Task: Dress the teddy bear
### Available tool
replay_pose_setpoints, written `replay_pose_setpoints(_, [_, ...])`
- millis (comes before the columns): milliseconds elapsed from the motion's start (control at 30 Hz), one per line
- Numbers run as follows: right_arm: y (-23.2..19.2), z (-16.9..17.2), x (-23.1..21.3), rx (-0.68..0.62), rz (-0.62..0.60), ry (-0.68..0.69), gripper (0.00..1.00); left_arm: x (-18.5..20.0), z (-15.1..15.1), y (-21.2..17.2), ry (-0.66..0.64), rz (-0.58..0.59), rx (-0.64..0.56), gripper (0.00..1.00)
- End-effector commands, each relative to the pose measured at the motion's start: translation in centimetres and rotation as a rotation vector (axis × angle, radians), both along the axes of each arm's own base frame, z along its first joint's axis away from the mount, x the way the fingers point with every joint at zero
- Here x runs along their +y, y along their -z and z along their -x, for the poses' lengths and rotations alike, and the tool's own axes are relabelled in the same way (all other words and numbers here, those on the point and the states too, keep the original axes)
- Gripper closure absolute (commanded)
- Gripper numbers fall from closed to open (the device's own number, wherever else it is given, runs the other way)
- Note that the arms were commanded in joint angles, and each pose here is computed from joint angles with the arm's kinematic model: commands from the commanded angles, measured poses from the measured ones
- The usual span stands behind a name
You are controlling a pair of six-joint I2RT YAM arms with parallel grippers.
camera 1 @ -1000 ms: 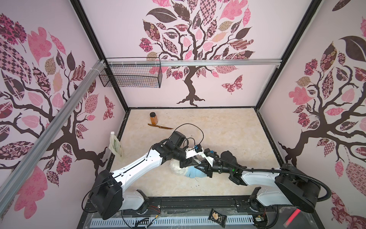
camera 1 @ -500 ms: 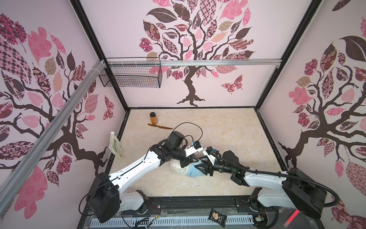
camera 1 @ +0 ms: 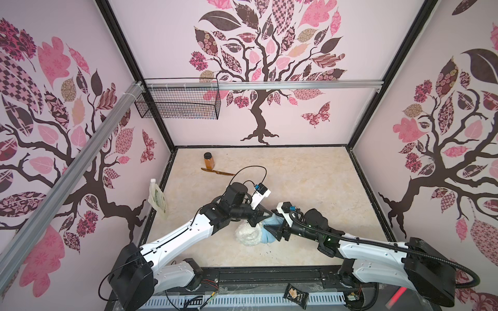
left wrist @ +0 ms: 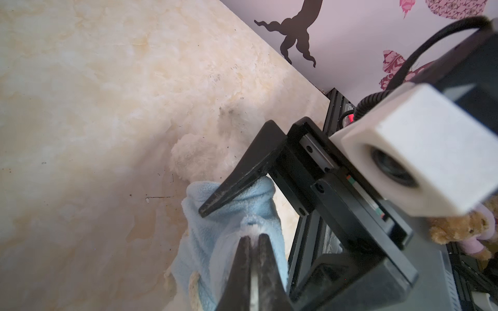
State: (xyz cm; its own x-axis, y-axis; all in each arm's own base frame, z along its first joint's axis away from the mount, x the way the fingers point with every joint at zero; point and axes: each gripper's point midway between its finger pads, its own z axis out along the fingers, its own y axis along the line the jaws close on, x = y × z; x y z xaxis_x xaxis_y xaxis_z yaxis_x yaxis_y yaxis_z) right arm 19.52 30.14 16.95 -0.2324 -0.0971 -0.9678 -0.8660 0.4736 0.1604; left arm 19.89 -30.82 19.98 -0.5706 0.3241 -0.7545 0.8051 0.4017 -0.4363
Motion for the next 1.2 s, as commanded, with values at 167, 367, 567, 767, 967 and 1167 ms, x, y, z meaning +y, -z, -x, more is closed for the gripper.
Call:
replay_pose_setpoints(167, [-0.8, -2.5, 0.8, -0.036, 0.007, 0.084, 0.31, -0.6, 0.3, -0.5, 0.003, 0.059, 0.018, 1.0])
replay_pose_setpoints(367, [2.9, -2.8, -0.7, 0.016, 0.084, 0.155, 0.44, -0.4, 0.5, -2.0, 0.002, 0.092, 0.005, 1.0])
replay_pose_setpoints(567, [7.3, -2.4, -2.7, 0.085, 0.182, 0.21, 0.43, 0.2, 0.2, -4.0, -0.004, 0.127, -0.017, 1.0])
replay_pose_setpoints(767, [9.8, -2.0, -3.8, 0.126, 0.246, 0.228, 0.38, 0.7, -0.2, -5.4, -0.007, 0.162, -0.021, 1.0])
replay_pose_setpoints(967, [11.2, -1.5, -4.2, 0.153, 0.288, 0.224, 0.34, 1.1, -0.7, -6.5, -0.028, 0.211, -0.026, 1.0])
replay_pose_setpoints(1167, [8.3, -1.6, -3.1, 0.116, 0.225, 0.187, 0.24, 1.3, -1.1, -4.0, -0.023, 0.141, -0.025, 1.0])
